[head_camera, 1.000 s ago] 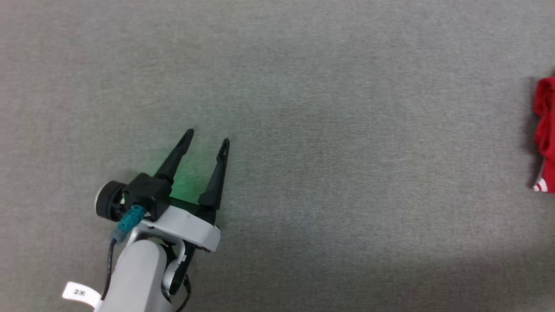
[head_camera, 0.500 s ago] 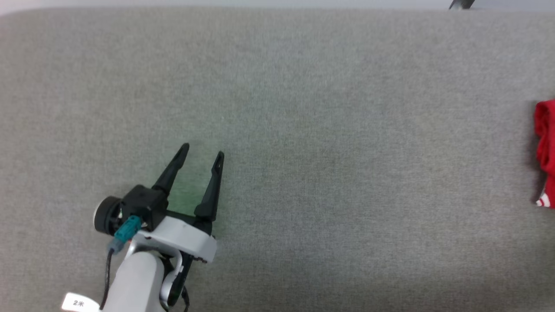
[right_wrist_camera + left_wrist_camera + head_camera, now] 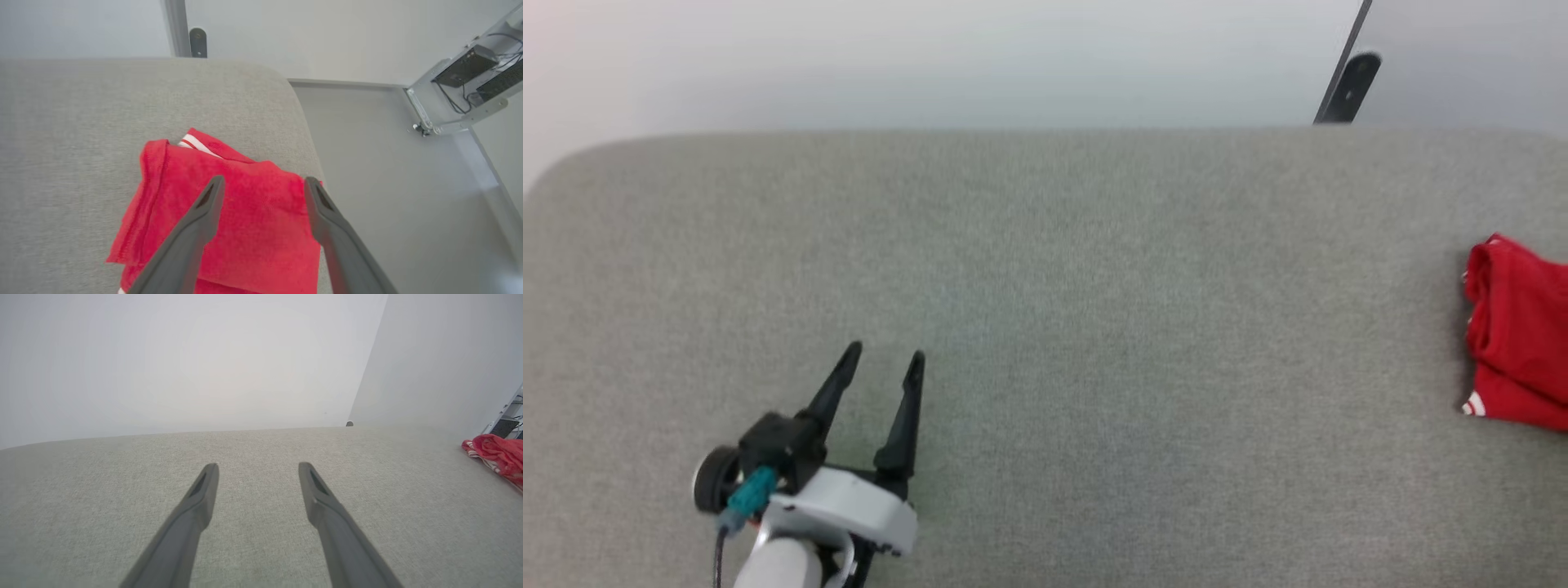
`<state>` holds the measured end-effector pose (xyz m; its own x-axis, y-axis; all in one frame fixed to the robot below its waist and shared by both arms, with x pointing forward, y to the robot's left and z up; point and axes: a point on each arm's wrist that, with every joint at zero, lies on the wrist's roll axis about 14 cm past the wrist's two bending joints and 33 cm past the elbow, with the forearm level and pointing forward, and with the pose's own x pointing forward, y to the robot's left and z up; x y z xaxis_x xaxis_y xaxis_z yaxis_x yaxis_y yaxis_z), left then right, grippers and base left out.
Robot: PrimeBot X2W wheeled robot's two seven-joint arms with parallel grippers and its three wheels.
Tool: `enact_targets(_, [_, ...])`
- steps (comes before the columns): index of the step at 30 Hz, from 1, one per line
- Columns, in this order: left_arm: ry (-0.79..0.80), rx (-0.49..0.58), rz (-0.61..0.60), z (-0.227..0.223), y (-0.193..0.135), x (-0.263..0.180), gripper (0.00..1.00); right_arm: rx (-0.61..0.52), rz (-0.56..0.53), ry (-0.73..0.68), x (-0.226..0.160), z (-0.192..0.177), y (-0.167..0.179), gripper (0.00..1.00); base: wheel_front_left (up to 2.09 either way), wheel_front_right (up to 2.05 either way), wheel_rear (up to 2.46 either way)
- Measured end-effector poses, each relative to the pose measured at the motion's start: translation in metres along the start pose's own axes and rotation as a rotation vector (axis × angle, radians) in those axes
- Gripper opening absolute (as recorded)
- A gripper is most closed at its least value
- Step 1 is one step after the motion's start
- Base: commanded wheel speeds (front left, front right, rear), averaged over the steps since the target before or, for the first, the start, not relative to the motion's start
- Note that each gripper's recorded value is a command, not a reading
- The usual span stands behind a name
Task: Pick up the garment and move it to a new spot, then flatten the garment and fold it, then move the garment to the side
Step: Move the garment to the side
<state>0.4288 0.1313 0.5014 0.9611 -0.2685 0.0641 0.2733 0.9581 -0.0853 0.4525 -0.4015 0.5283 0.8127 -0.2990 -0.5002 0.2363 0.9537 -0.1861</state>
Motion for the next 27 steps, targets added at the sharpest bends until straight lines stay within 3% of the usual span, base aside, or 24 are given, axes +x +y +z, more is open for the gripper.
enact_targets(14, [-0.082, -0.013, 0.067, 0.029, 0.002, -0.045, 1.0, 0.034, 0.149, -0.606, -0.093, 0.01, 0.044, 1.0, 0.0, 0.0, 0.0])
enact_targets(27, [-0.09, -0.01, 0.085, 0.032, 0.001, -0.062, 1.0, 0.135, 0.215, -0.725, -0.12, -0.02, 0.087, 1.0, 0.0, 0.0, 0.0])
